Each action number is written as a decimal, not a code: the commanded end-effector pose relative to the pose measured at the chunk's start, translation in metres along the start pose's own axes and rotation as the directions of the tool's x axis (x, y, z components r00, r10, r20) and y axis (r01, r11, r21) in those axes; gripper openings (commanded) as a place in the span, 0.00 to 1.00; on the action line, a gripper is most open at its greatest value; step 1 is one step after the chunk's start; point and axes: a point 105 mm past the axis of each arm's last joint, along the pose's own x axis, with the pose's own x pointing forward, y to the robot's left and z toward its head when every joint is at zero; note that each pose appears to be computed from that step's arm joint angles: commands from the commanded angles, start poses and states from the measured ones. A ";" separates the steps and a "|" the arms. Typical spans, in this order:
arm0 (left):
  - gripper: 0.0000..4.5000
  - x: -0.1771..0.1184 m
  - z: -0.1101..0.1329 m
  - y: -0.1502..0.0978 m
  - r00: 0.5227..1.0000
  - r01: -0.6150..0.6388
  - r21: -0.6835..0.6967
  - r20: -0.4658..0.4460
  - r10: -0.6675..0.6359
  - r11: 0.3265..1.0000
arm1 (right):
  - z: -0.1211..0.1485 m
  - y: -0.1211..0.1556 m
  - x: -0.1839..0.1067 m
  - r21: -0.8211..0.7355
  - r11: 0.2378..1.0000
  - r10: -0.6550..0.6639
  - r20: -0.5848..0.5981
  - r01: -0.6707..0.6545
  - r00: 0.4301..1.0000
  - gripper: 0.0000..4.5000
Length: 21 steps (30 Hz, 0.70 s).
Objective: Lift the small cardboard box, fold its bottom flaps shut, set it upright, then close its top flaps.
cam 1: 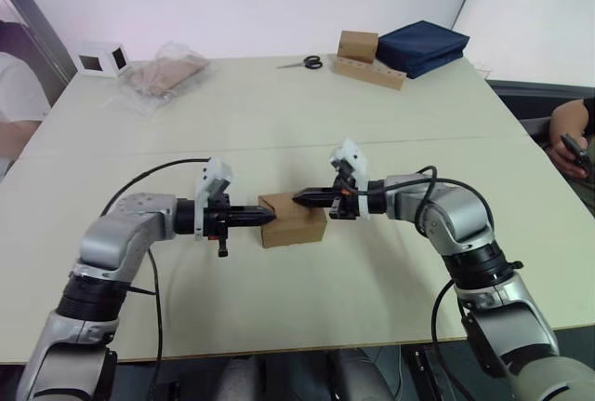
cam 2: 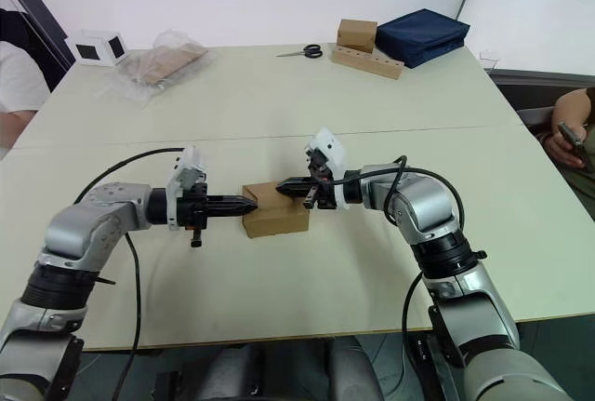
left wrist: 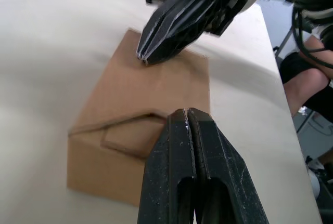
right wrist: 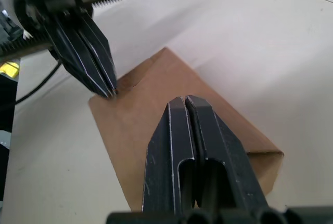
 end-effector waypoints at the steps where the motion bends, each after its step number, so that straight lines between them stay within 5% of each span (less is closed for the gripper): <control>1: 0.00 -0.018 0.015 -0.001 1.000 -0.011 0.041 0.019 0.010 0.999 | 0.005 0.002 0.000 -0.022 1.000 0.006 0.017 -0.005 1.000 0.00; 7: 0.00 -0.016 0.033 0.025 0.988 -0.112 0.027 0.106 0.109 0.993 | 0.008 0.004 0.000 -0.034 0.999 0.006 0.026 -0.005 1.000 0.00; 21: 0.00 0.040 0.002 0.037 0.998 -0.059 0.045 0.020 0.058 0.997 | 0.020 0.017 -0.004 -0.087 0.996 0.004 0.051 0.000 0.999 0.00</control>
